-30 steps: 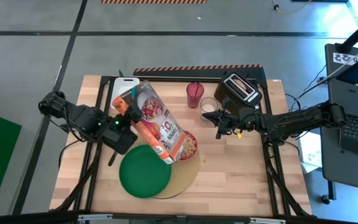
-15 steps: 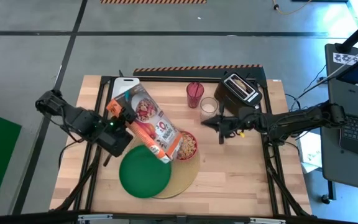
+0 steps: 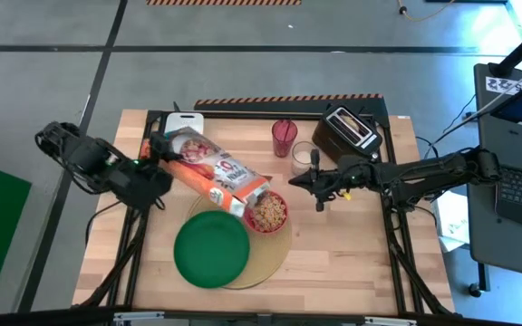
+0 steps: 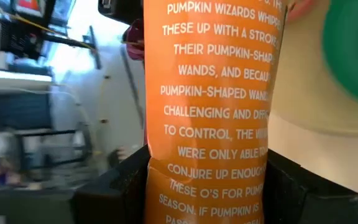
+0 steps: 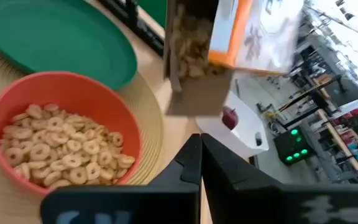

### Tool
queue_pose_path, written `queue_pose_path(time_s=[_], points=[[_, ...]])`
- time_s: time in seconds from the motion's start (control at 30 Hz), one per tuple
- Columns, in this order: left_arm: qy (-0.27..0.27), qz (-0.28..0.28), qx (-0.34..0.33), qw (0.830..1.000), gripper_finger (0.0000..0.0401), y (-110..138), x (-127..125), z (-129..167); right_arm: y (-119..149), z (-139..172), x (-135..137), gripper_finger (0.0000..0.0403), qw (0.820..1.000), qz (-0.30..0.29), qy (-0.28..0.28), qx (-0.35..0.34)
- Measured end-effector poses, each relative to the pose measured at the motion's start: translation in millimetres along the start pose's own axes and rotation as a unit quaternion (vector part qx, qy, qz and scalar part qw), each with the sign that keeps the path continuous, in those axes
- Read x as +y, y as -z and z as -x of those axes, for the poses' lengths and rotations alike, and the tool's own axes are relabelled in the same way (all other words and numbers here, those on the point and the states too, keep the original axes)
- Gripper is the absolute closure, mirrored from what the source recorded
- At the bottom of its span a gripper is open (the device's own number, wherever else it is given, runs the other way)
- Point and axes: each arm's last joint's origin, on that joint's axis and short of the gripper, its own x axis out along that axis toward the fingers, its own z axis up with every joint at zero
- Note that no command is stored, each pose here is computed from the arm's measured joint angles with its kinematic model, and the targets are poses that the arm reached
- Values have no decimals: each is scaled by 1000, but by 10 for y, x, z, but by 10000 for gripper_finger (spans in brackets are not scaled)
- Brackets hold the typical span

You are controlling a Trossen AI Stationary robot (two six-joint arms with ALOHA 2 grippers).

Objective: Arrange a breakfast setting
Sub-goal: Pour the cereal from the box into the orange bowl

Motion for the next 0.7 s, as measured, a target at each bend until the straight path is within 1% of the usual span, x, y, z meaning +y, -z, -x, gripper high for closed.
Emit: queue_pose_path(time_s=[0.1,0.3,0.43,0.53,0.6,0.7], points=[[18,58,-18,998,190,113,34,65,-11,2,-10,397,1000,2,5,-5],[23,135,-32,990,190,318,-34,30,-13,2,-16,397,1000,8,11,-4],[24,164,-67,984,190,321,-143,-79,-44,5,-57,397,999,9,41,-13],[25,176,-100,979,189,324,-231,-164,-60,7,-79,397,998,10,52,-21],[18,182,-116,976,189,342,-281,-215,-55,9,-101,397,998,10,51,-31],[-8,194,-127,973,189,388,-327,-273,-22,11,-131,397,998,-1,35,-43]])
